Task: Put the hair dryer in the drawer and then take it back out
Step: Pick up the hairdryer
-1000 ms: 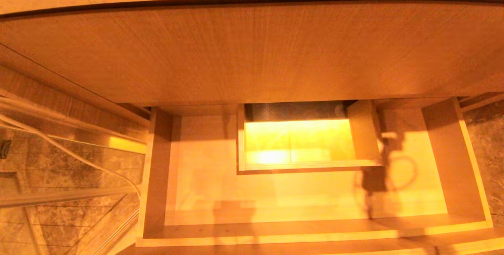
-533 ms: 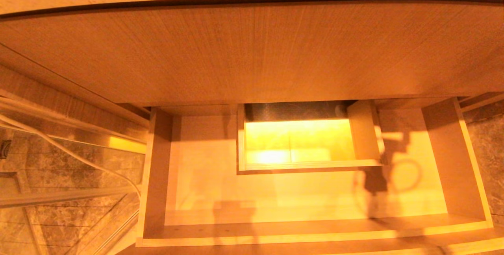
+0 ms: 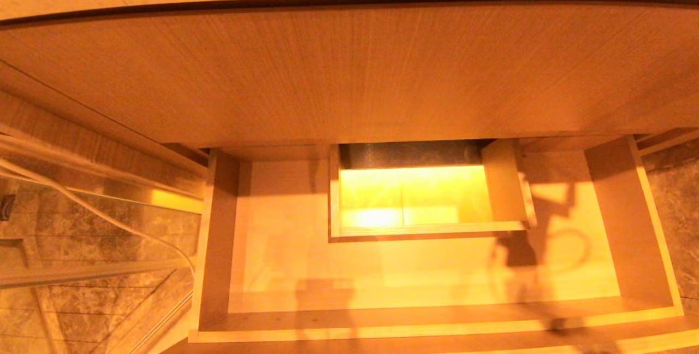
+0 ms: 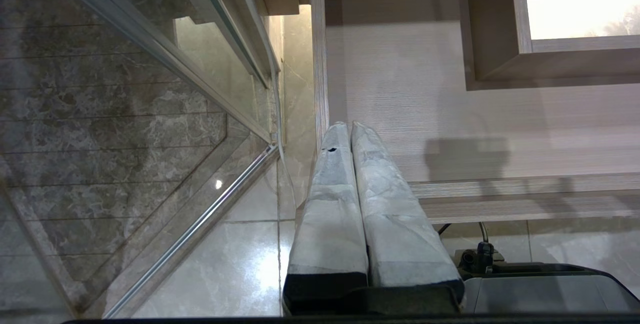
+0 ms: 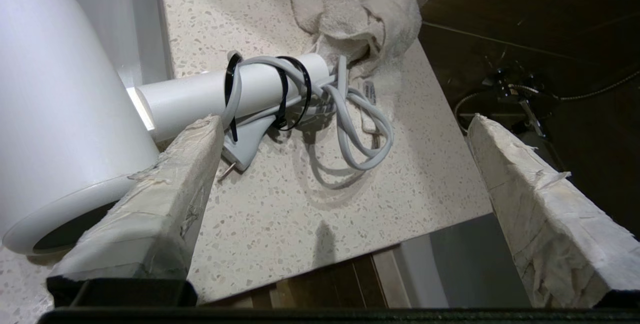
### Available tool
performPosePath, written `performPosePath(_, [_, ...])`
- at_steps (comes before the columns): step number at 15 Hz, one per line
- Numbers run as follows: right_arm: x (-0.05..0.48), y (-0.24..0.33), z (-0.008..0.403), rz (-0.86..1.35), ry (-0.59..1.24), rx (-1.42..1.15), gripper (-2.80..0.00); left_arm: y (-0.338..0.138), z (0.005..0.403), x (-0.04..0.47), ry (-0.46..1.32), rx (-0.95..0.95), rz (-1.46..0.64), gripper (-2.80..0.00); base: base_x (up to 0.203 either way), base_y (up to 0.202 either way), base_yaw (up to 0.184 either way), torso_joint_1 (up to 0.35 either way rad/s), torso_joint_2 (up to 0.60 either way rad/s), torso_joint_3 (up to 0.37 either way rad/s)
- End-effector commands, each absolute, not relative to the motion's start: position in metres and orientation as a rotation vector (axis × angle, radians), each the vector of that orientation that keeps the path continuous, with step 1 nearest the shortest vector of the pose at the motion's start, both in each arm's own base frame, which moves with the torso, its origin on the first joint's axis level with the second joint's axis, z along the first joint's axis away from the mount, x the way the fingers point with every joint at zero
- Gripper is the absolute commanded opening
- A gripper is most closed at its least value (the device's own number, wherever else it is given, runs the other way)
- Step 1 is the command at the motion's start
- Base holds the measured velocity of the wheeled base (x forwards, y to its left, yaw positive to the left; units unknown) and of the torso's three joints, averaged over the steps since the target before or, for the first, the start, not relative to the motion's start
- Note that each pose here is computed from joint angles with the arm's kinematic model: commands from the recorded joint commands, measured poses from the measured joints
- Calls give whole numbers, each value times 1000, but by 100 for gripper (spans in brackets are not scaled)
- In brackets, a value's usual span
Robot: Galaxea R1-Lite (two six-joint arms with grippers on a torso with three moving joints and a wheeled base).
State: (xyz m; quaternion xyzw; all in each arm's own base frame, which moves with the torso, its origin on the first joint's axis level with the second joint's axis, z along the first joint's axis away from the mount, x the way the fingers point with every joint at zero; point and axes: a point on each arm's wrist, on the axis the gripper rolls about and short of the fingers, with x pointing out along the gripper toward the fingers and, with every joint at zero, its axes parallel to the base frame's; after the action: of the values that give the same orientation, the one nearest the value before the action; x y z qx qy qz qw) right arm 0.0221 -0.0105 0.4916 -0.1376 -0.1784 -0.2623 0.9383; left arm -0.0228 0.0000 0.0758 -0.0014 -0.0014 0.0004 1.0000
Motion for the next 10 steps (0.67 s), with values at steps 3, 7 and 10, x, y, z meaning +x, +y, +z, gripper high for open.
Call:
performPosePath(3, [13, -10, 492, -556, -394, -233, 0, 0, 76, -23, -3, -3, 2, -280, 0, 0, 0, 0, 0, 0])
performPosePath(7, [17, -8, 489, -438, -382, -219, 0, 0, 76, -23, -3, -3, 2, -280, 0, 0, 0, 0, 0, 0])
performPosePath(10, [12, -6, 483, -400, -372, -205, 0, 0, 76, -23, -3, -3, 2, -280, 0, 0, 0, 0, 0, 0])
